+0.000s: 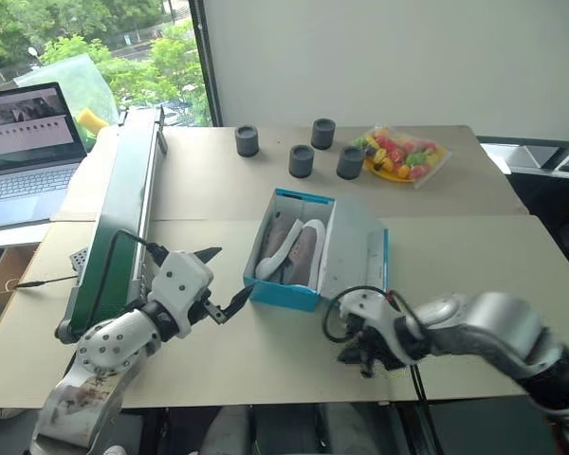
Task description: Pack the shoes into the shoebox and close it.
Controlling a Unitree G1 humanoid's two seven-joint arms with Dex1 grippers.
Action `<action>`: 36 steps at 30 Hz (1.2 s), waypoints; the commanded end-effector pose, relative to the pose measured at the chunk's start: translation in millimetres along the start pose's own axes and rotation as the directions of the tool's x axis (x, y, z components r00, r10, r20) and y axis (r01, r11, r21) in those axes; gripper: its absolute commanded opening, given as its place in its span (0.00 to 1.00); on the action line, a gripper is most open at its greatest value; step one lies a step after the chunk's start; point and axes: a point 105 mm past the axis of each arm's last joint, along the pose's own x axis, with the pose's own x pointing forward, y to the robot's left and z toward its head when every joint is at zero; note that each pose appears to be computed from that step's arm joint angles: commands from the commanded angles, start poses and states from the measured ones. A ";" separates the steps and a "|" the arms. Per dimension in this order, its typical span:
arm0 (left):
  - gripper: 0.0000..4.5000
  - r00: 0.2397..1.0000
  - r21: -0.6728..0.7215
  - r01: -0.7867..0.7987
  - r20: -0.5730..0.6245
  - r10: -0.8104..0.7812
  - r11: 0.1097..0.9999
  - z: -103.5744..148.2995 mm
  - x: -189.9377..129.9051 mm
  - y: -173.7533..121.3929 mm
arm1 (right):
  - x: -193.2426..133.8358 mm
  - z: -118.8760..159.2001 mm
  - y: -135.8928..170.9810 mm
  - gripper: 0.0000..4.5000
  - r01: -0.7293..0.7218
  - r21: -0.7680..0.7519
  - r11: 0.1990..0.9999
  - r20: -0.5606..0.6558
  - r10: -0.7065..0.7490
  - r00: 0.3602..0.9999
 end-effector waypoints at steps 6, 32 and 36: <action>1.00 1.000 0.028 -0.001 0.020 0.000 1.000 9.5 -4.6 2.2 | 8.6 11.4 -55.0 0.00 0.413 0.371 0.831 0.108 -0.481 0.870; 1.00 0.999 0.049 0.038 0.037 -0.040 0.998 18.6 7.3 6.4 | -163.6 147.4 -67.9 0.00 -0.780 0.041 0.624 0.922 -0.325 -0.211; 1.00 0.999 0.051 0.025 0.035 -0.027 0.998 18.2 7.1 7.6 | -175.6 166.4 -0.2 0.00 -0.646 -0.210 0.734 0.977 0.130 -0.170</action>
